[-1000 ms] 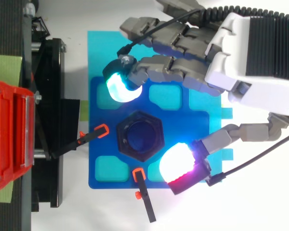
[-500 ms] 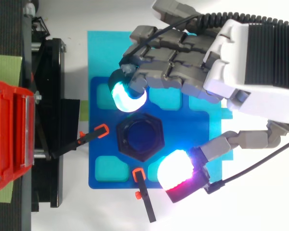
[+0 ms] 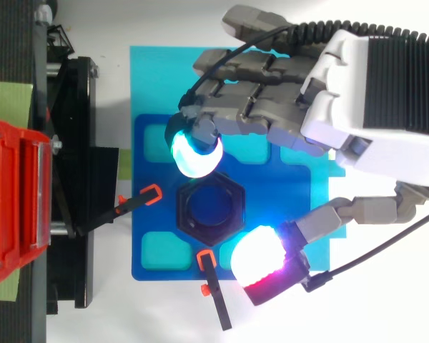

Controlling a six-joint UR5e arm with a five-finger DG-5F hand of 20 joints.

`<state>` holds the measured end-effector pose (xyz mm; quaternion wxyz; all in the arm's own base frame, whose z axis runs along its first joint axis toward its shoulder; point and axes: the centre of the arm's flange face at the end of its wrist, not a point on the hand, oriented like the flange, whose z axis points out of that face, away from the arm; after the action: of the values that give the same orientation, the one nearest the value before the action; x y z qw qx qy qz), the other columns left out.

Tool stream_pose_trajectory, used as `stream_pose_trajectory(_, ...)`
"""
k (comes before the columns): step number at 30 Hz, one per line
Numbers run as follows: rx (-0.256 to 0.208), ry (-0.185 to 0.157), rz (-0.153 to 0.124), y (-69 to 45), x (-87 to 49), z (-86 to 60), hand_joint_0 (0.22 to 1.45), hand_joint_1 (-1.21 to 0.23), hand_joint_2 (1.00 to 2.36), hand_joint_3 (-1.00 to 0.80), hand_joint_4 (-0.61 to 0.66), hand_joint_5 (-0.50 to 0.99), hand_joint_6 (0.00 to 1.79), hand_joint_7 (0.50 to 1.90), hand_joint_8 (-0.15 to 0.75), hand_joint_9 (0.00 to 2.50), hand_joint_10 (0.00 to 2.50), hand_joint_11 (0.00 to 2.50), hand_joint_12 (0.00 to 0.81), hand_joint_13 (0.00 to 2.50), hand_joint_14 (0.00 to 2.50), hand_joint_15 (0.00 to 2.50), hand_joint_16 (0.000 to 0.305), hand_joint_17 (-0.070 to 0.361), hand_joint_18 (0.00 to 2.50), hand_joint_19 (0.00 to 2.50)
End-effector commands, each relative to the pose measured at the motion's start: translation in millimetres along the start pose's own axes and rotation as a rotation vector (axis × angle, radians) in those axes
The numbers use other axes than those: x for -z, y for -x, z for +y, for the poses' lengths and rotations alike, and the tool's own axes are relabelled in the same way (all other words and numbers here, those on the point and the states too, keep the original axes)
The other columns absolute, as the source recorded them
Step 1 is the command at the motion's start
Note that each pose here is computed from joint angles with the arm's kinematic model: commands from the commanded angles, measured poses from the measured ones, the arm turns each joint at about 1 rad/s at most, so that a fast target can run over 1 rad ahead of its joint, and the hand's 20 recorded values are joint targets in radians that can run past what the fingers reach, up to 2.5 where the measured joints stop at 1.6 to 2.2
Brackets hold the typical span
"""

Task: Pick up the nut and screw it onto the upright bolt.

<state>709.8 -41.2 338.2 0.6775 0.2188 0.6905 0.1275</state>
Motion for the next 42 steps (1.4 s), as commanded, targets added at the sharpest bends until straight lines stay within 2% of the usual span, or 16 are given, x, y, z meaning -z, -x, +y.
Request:
stream_pose_trajectory(1,0.000,-0.001,0.000,-0.2,0.1,-0.3,0.41,-0.52,1.00,-0.50,0.35,-0.05,0.50,1.02,0.333,0.76,0.00,0.03,0.389,0.44,0.00,0.00,0.052,0.117,0.08,0.00)
stream_pose_trajectory(10,0.001,-0.003,0.004,-0.5,0.6,-0.6,0.41,-0.51,1.00,-0.50,0.32,-0.03,0.50,1.05,0.329,0.87,0.00,0.06,0.380,0.49,0.00,0.00,0.050,0.112,0.12,0.00)
stream_pose_trajectory(18,0.002,-0.004,0.005,-0.6,0.7,-0.7,0.43,-0.50,1.00,-0.50,0.25,0.00,0.50,1.08,0.311,1.02,0.00,0.07,0.358,0.58,0.00,0.00,0.047,0.106,0.21,0.00)
stream_pose_trajectory(21,0.005,-0.007,0.014,-1.3,1.6,-1.2,0.43,-0.50,1.00,-0.50,0.22,0.01,0.50,1.09,0.306,1.07,0.00,0.07,0.353,0.62,0.00,0.00,0.046,0.103,0.24,0.00)
stream_pose_trajectory(31,0.006,-0.012,0.017,-0.7,2.1,-3.6,0.46,-0.50,1.00,-0.50,0.07,0.05,0.50,1.15,0.249,1.35,0.00,0.09,0.311,0.75,0.00,0.01,0.041,0.093,0.37,0.00)
stream_pose_trajectory(35,0.007,-0.012,0.023,-1.1,2.5,-3.6,0.46,-0.51,1.00,-0.50,0.05,0.08,0.50,1.18,0.203,1.51,0.00,0.11,0.290,0.85,0.00,0.01,0.037,0.083,0.50,0.01)
stream_pose_trajectory(42,0.006,-0.014,0.017,-0.6,2.1,-3.7,0.47,-0.51,1.00,-0.50,0.03,0.10,0.50,1.23,0.138,1.66,0.00,0.13,0.257,0.96,0.00,0.01,0.033,0.074,0.63,0.07)
